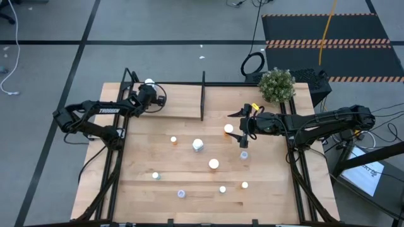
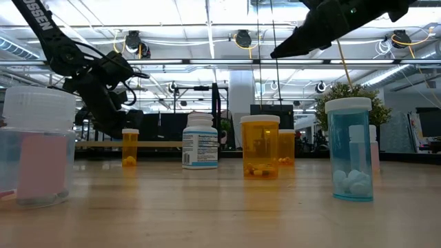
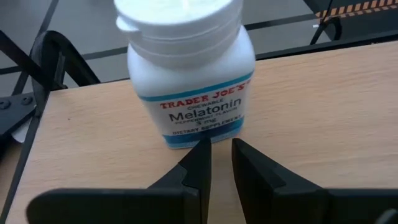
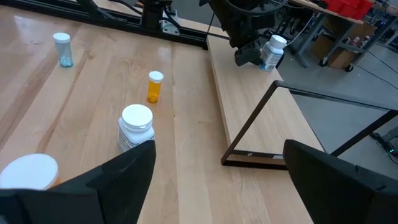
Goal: Pick and place medicine bottles onto shelf by color
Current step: Put the bottom white pill bottle on the shelf, then put the white pill bottle aligned with the other white pill bottle on the shelf
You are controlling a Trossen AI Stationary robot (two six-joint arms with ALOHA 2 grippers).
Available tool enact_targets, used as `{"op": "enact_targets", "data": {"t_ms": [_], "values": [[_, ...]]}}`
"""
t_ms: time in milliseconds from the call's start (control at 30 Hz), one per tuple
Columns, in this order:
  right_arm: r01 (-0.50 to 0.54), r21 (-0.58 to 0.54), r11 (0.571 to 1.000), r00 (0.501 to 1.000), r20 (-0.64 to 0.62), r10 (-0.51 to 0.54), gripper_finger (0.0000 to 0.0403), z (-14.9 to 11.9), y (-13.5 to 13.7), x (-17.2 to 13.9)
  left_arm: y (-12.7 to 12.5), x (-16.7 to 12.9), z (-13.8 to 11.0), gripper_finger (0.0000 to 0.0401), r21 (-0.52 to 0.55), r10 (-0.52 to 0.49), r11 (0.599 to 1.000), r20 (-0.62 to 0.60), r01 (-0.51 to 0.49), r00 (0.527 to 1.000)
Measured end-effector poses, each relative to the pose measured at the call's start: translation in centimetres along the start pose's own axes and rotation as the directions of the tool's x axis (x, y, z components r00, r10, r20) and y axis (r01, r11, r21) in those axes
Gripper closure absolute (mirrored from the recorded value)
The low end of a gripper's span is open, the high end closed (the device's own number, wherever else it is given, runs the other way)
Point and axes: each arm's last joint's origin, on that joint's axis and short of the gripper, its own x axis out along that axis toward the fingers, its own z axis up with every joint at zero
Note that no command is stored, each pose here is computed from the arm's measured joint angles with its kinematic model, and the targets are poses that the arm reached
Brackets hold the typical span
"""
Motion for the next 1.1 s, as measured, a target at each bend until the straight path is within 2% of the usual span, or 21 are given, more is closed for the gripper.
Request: {"op": "enact_targets", "data": {"t_ms": [767, 933, 1100], "values": [[-0.001, -0.008, 1.0, 1.0, -0.003, 0.001, 0.0054, 0.0, 0.0, 0.0, 0.5, 0.3, 0.3, 0.0337, 0.017, 0.026, 1.0, 0.01, -0.026, 1.0], [-0.001, 0.009, 1.0, 1.0, -0.004, 0.001, 0.0054, 0.0, 0.0, 0.0, -0.3, -0.1, 0.4, 0.0337, 0.047, -0.009, 0.999, -0.006, 0.009, 1.0], [-0.003, 0.016, 1.0, 1.0, -0.02, 0.004, 0.0054, -0.2, 0.0, 0.0, -1.7, -1.7, 1.6, 0.0337, 0.106, -0.047, 0.993, -0.032, 0.05, 0.998]]}}
